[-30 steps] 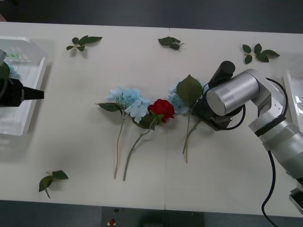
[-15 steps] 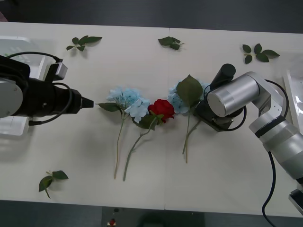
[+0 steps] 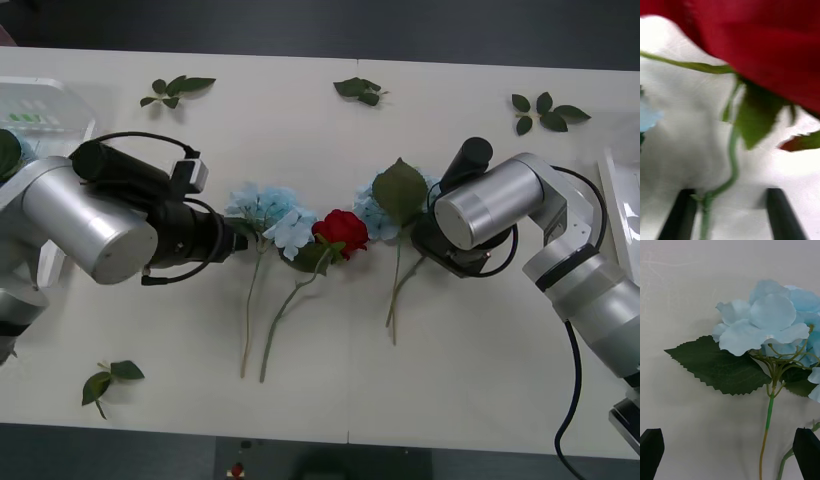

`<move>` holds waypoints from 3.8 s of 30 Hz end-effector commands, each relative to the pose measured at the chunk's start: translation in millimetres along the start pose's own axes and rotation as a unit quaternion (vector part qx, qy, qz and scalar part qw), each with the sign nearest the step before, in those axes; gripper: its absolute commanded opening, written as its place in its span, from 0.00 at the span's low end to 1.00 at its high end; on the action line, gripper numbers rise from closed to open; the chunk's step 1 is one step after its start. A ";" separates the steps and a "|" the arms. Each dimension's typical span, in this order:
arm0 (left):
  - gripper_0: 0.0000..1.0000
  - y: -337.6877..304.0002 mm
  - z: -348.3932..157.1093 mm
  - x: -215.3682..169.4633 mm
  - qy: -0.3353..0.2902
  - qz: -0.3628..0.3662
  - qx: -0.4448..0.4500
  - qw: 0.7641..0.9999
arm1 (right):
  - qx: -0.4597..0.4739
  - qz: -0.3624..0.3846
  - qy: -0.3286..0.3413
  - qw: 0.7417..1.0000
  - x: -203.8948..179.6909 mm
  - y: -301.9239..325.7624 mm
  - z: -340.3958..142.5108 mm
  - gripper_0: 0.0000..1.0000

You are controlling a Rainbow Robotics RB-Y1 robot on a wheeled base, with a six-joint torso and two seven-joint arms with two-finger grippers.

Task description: Put the red flowers into the right box and the blue flowers into the left box

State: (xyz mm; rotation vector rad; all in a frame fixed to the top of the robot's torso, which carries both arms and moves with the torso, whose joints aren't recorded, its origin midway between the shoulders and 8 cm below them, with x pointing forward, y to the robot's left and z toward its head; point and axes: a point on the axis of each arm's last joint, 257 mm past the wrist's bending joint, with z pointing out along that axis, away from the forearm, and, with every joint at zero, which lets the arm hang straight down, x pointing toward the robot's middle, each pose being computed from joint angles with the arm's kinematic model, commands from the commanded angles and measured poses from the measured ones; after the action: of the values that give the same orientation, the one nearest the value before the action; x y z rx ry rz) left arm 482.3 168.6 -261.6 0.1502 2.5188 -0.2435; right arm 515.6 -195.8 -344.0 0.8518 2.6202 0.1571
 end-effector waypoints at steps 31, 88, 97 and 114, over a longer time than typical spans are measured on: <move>1.00 -43.6 68.9 0.7 -0.042 0.061 -0.022 0.997 | 0.010 -0.064 -0.057 0.996 -62.6 -13.1 -138.8 0.00; 0.00 289.6 -124.7 -91.1 -0.024 0.027 -0.287 0.957 | 0.053 -0.106 -0.151 0.981 -287.0 -328.2 -174.3 0.00; 0.00 344.2 -128.4 -89.3 -0.030 0.010 -0.318 0.948 | 0.062 -0.099 -0.170 0.979 -295.4 -345.6 -154.4 0.00; 0.85 370.6 -131.6 -93.9 -0.041 0.029 -0.337 0.940 | 0.040 -0.141 -0.162 0.976 -290.9 -310.0 -172.0 0.91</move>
State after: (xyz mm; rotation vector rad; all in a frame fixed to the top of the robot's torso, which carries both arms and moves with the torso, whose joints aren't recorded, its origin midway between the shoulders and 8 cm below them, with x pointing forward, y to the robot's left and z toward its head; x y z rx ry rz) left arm 532.9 549.1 -188.8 -0.1242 2.4224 0.5857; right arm 481.5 -613.7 -216.0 0.5948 2.4721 -0.0870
